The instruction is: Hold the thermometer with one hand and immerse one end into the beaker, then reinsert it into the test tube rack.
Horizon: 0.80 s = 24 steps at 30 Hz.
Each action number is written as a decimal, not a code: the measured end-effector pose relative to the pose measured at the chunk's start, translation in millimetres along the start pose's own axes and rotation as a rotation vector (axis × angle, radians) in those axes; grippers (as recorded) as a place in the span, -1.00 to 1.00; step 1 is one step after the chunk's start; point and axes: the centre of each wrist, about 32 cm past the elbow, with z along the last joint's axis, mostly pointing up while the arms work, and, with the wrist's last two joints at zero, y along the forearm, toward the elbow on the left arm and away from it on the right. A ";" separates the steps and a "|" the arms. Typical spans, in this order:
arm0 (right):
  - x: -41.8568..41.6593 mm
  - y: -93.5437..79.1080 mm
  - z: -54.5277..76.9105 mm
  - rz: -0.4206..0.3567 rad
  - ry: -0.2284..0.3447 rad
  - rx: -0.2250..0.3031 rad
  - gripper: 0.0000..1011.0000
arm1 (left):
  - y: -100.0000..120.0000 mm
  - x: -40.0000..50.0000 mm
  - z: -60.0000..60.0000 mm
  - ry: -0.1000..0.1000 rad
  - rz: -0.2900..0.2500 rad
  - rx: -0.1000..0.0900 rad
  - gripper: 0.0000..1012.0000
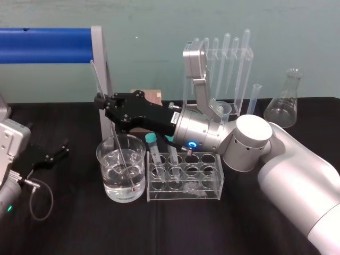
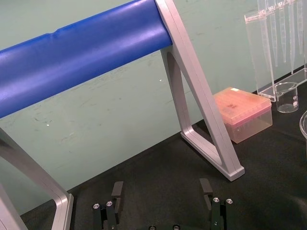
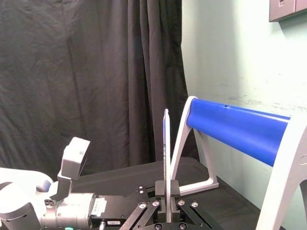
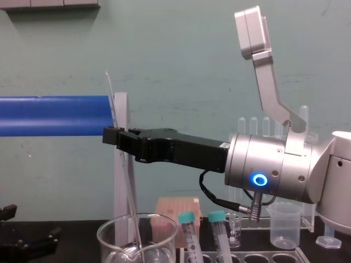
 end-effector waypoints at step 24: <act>-0.3 -0.4 -0.5 0.000 0.000 -0.003 -0.89 | 0.0 0.0 0.0 0.000 0.000 0.000 0.99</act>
